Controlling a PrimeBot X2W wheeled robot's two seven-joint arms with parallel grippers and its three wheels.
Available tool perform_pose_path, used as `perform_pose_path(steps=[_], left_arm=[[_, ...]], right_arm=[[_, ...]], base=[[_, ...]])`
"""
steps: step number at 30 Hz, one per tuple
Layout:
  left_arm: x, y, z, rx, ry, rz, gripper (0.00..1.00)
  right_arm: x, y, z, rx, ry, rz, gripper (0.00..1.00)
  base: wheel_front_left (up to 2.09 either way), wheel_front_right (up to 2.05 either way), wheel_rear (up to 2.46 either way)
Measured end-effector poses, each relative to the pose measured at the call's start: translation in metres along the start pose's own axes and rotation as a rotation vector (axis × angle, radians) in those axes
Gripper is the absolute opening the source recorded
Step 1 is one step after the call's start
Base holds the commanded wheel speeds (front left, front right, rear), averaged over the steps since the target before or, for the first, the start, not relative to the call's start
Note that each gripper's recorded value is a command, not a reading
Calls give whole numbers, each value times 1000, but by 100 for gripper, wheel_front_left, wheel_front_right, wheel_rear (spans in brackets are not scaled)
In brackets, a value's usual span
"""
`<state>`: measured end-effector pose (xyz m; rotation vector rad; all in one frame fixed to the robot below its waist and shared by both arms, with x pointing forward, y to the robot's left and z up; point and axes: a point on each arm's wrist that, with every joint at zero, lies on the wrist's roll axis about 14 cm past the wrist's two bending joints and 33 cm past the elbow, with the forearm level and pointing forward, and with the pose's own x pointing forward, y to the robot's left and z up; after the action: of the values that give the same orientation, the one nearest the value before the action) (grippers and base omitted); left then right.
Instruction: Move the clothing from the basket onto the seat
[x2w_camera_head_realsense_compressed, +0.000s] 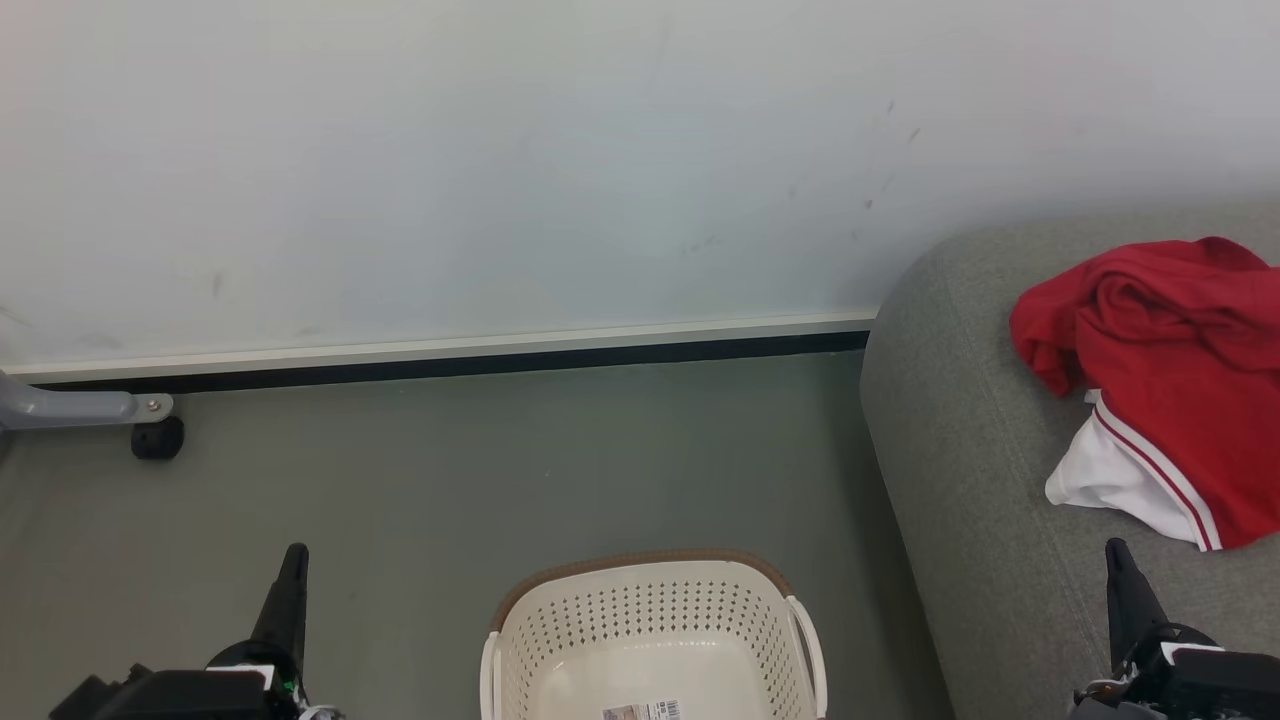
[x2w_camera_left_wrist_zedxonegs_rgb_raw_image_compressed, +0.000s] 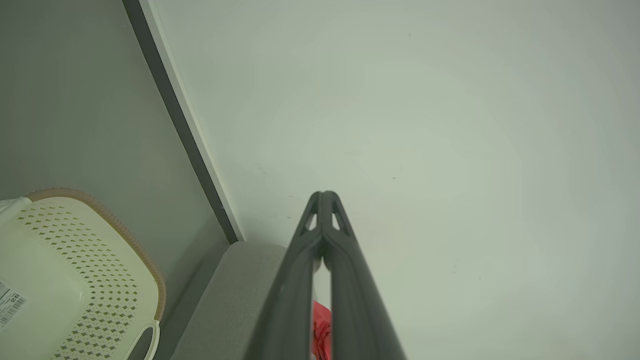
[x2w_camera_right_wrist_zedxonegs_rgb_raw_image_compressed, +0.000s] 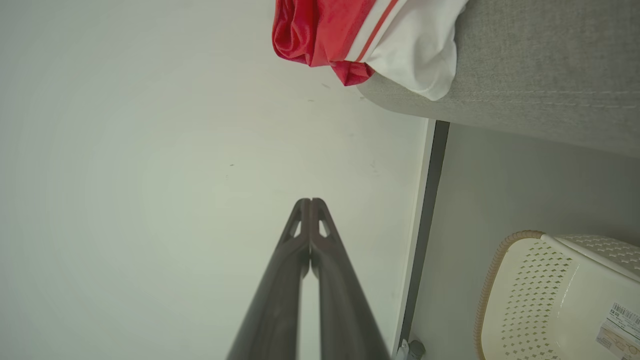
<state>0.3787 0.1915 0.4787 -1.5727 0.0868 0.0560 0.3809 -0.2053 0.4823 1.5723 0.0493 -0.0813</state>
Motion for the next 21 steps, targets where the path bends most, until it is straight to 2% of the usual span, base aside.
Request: perform_pose_path(steps=[21], left_arm=[[0,0,0,0,0,0,0]], right_arm=[[0,0,0,0,0,0,0]], base=[[0,0,0]])
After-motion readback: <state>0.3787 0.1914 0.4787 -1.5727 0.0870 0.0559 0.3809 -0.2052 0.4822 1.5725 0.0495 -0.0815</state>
